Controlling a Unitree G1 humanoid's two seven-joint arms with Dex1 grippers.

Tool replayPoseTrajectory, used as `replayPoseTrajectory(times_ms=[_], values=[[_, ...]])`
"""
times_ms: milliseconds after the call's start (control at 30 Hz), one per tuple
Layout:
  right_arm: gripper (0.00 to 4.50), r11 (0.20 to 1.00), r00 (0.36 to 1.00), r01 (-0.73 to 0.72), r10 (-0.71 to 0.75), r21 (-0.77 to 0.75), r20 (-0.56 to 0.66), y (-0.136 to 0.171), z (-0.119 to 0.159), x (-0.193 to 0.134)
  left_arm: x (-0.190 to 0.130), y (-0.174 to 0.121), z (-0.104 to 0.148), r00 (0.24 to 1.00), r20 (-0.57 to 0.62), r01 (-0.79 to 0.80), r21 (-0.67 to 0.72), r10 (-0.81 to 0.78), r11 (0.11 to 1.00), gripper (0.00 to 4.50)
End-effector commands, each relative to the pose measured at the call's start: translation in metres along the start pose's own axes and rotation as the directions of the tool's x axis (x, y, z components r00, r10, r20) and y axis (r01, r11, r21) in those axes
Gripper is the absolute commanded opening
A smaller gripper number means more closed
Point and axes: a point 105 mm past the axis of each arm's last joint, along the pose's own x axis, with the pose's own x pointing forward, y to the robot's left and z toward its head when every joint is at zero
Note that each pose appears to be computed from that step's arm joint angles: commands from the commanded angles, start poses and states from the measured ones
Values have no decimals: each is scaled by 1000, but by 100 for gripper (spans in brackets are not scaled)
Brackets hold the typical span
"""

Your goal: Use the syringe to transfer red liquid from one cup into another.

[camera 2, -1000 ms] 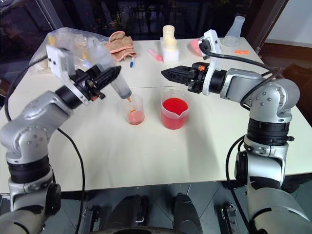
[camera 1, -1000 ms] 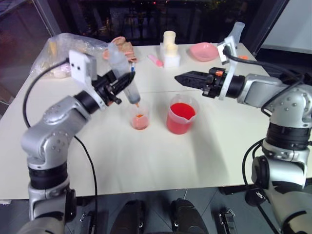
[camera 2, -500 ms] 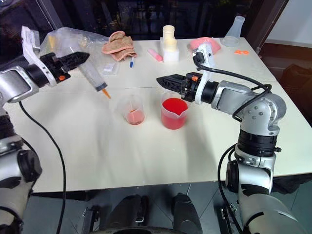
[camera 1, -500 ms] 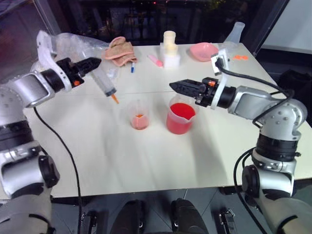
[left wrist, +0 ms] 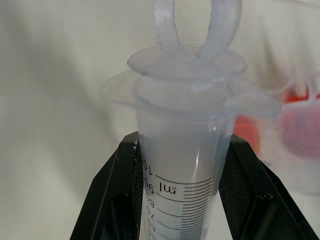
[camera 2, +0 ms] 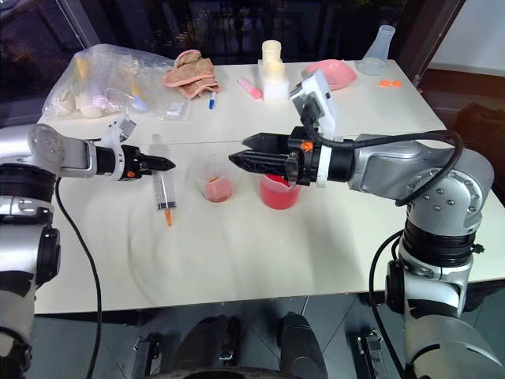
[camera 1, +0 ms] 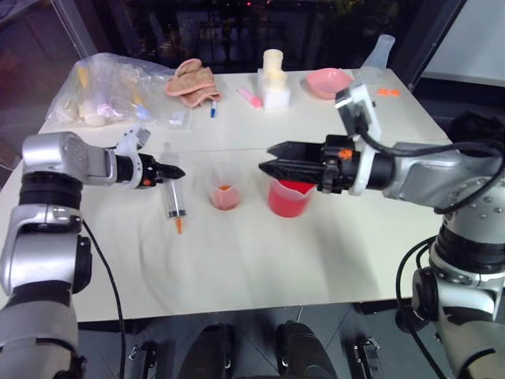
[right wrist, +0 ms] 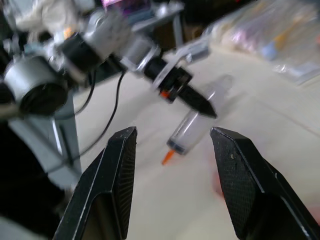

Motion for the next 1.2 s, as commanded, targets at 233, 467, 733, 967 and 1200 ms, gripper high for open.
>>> replayPoseTrajectory(times_ms=[233, 467, 733, 967, 1200], values=[[239, 930, 936, 151, -244, -335, -255, -28, -45, -3, 20, 20, -13, 978, -126, -156, 86, 166, 984, 155], [243, 928, 938, 142, -237, -344, -253, -30, -47, -6, 22, 46, -29, 940, -181, -286, 53, 291, 957, 285], [243, 924, 936, 143, -242, -354, -255, -33, -46, -9, 17, 47, -22, 954, -138, -263, 49, 268, 963, 448], [243, 919, 935, 140, -245, -369, -257, -40, -43, -12, -1, 25, 13, 993, 44, -109, 89, 105, 990, 448], [243, 908, 937, 71, -203, -412, -285, -42, -43, -19, -30, -15, 15, 983, 140, 58, 390, -121, 919, 448]])
